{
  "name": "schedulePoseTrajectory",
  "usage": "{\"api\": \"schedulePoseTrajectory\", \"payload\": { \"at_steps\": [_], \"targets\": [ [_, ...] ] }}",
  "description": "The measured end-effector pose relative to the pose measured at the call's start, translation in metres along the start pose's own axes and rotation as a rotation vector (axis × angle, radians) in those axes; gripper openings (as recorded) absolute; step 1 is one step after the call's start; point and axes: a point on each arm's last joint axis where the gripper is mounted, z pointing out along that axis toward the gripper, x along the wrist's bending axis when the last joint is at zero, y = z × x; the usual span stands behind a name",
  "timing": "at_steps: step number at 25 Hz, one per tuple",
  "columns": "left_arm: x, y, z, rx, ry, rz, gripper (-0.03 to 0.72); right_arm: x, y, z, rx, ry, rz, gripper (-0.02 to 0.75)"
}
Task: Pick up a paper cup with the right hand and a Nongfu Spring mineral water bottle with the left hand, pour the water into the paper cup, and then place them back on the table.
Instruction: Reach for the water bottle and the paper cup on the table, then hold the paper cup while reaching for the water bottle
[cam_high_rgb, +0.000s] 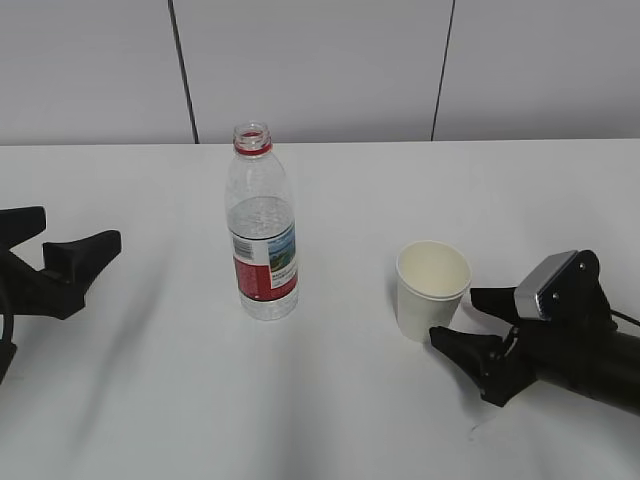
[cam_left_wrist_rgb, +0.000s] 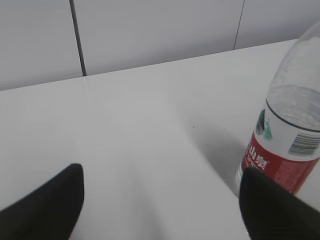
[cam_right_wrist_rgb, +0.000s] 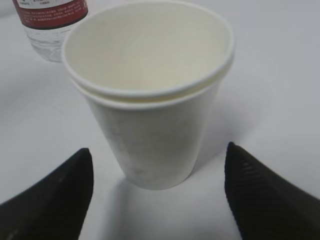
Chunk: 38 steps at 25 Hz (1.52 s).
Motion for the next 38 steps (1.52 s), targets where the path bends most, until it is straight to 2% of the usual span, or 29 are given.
{"api": "schedulePoseTrajectory", "payload": {
  "at_steps": [5, 17, 29, 38],
  "targets": [
    [0.0, 0.0, 0.0, 0.001, 0.0, 0.0, 0.568, -0.004, 0.004, 0.006, -0.02, 0.006, -0.019, 0.603],
    [0.0, -0.001, 0.0, 0.007, 0.001, 0.0, 0.568, 0.001, 0.008, 0.029, -0.048, 0.083, -0.076, 0.594],
    [0.0, -0.001, 0.0, 0.006, 0.001, 0.0, 0.568, -0.005, 0.008, 0.033, -0.05, 0.038, -0.055, 0.589],
    [0.0, 0.0, 0.0, 0.005, 0.001, -0.001, 0.568, -0.008, 0.013, 0.038, -0.072, 0.04, -0.071, 0.65]
  ]
}}
